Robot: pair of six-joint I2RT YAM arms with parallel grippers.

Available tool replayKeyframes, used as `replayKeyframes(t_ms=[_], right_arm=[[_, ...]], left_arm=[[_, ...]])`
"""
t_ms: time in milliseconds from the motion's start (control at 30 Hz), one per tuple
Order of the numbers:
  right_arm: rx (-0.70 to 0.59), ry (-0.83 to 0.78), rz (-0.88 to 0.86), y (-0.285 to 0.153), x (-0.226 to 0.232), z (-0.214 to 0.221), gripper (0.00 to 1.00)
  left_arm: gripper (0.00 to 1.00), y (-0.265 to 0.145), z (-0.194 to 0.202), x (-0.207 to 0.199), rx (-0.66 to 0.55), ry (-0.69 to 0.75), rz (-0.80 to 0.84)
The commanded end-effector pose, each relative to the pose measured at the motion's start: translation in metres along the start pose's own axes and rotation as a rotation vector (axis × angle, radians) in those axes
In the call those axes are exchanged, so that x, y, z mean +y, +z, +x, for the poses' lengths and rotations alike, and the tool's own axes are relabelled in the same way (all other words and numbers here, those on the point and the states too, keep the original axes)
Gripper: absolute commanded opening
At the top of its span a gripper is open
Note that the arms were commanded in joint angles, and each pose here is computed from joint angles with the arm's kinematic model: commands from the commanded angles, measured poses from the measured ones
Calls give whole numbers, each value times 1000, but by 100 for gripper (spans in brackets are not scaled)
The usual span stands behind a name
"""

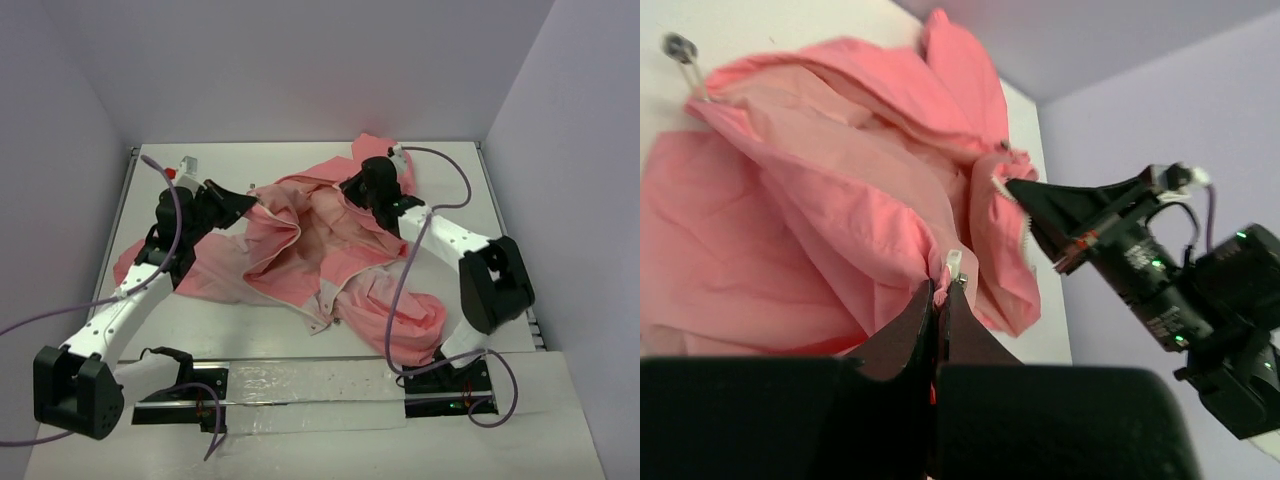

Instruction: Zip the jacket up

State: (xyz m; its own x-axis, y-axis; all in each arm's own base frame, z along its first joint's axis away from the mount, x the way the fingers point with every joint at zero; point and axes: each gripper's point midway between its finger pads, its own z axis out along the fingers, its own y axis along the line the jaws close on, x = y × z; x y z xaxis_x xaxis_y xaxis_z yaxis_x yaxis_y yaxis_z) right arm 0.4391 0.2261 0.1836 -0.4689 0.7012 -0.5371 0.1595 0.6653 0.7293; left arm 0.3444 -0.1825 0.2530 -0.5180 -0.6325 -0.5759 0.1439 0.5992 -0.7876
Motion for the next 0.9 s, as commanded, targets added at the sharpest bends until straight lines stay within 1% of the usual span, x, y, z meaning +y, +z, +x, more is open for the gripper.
replayKeyframes(t_ms=[0, 33, 100, 167, 233, 267, 367, 400, 467, 533, 633, 700, 833, 867], right_arm=[[-58, 38, 99, 39, 13, -21, 0], [-73, 38, 118, 47, 17, -27, 0], [-57, 15, 213, 82, 0, -17, 0], [-90, 23, 187, 103, 18, -28, 0], [-93, 2, 158, 120, 24, -28, 0], [-72, -10, 135, 126, 28, -25, 0], [-58, -62, 88, 141, 44, -29, 5], [-40, -103, 67, 149, 51, -30, 12], [35, -169, 49, 158, 56, -30, 27], [71, -219, 21, 155, 63, -30, 43], [88, -332, -25, 140, 65, -30, 55], [74, -388, -60, 122, 79, -42, 58], [97, -603, -63, 100, 90, -59, 57], [116, -629, -52, 104, 85, -55, 57]], left_arm=[[0, -14, -26, 6, -169, -33, -47], [0, -14, -26, 7, -167, -34, -48], [0, -12, -21, 10, -140, -34, -64], [0, -13, -19, 10, -132, -37, -68], [0, -14, -18, 11, -133, -38, -69], [0, -16, -19, 11, -139, -33, -69], [0, -19, -19, 12, -139, -24, -80], [0, -19, -19, 13, -137, -22, -85], [0, -19, -19, 11, -137, -8, -76], [0, -18, -19, 10, -138, -3, -69], [0, -16, -20, 9, -135, 4, -61], [0, -13, -20, 8, -126, 11, -57], [0, -11, -22, 2, -120, 24, -41], [0, -12, -23, 1, -124, 24, -40]])
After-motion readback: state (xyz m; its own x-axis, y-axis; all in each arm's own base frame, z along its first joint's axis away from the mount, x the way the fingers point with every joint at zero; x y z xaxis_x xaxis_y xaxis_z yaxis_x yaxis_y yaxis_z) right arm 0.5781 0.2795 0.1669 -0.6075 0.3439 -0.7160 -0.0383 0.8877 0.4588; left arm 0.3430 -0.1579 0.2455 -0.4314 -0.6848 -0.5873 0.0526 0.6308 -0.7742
